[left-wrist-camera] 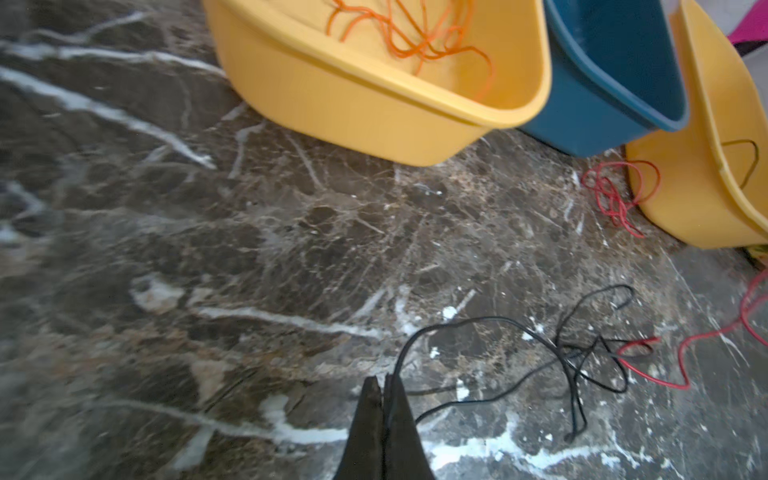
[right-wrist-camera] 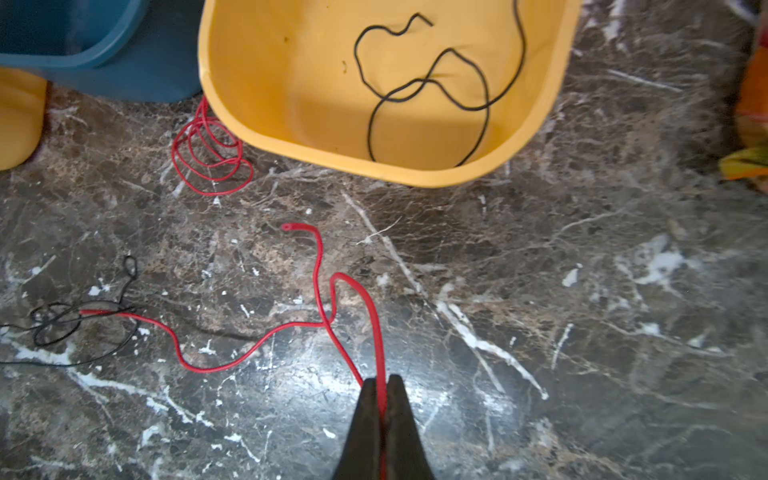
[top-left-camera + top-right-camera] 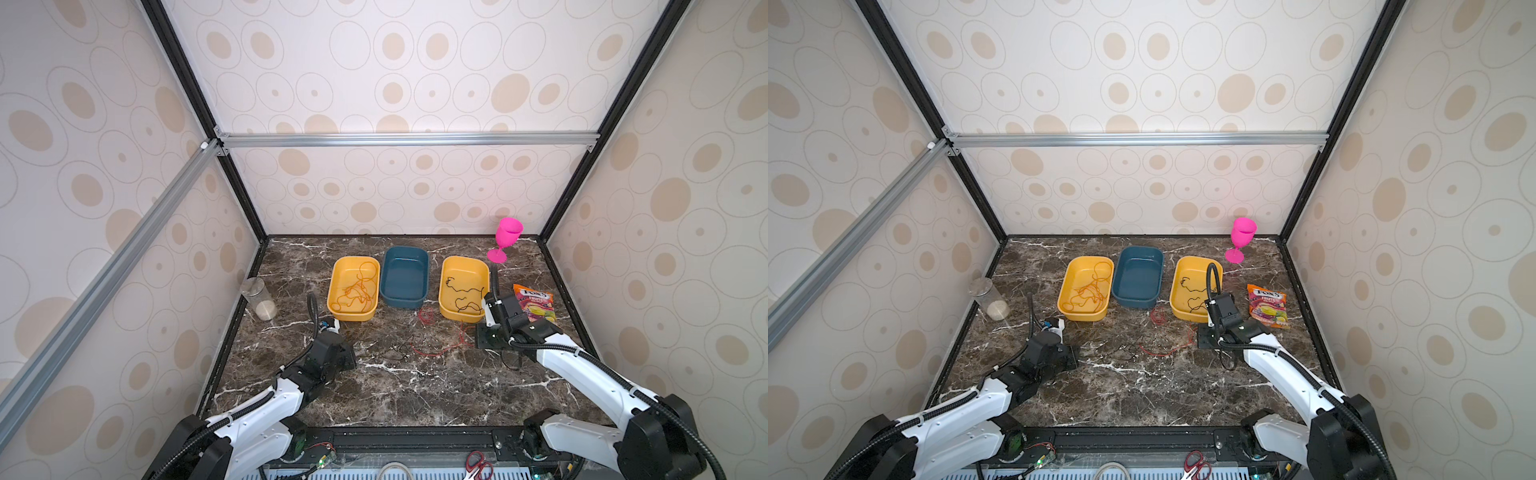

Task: Untangle the cables
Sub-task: 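Draw the red wire toward the snack bag with the right gripper while left holds black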

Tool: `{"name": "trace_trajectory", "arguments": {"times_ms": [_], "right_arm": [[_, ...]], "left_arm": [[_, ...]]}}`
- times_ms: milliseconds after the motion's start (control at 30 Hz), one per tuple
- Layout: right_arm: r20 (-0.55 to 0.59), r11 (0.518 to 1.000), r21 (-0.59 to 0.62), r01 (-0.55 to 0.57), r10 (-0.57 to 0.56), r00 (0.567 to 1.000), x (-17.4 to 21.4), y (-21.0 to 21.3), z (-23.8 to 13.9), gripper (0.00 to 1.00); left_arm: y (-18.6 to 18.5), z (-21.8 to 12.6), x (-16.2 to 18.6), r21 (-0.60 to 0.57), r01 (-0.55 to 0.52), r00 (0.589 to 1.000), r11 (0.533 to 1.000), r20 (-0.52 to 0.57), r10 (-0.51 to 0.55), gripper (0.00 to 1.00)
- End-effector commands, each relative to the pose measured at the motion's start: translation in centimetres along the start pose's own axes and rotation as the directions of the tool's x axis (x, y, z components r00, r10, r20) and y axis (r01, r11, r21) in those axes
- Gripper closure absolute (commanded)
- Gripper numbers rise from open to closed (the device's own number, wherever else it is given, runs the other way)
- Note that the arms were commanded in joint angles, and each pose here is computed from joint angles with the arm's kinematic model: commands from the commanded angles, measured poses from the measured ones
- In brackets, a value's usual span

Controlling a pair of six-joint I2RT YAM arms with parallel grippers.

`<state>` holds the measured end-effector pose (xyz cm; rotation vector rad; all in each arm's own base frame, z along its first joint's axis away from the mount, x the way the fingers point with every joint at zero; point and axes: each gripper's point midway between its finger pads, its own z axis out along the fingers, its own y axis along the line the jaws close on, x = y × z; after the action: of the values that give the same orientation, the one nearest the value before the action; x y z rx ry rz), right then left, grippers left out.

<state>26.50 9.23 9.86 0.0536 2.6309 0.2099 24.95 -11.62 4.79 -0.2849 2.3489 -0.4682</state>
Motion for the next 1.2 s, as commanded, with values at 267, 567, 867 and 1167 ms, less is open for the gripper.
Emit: {"name": "trace_trajectory", "arguments": {"times_ms": [267,567,867,1167], "right_arm": [[0.117,0.925,0.263,-0.275,0.253,0.960,-0.9,-9.0,-3.0,1.00],[0.099,0.967,-0.048,-0.252,0.256,0.962,-2.4,-4.4,-3.8,1.00],[0.121,0.903,-0.408,-0.137,0.202,0.972,-4.8,2.2,-7.5,1.00],[0.128,0.858,-0.508,-0.072,0.158,0.979,-5.7,5.1,-8.9,1.00]], "left_arm": [[5.8,-2.0,-1.0,-0.243,0.159,0.986,0.957,0.091,-0.141,1.00],[3.1,-1.4,-1.0,-0.094,0.109,0.993,0.990,0.047,-0.105,1.00],[-0.6,-1.3,-0.9,0.091,0.049,0.999,0.995,-0.003,-0.049,1.00],[-5.1,-1.4,0.3,0.281,-0.019,0.997,0.960,-0.063,0.038,1.00]]}}
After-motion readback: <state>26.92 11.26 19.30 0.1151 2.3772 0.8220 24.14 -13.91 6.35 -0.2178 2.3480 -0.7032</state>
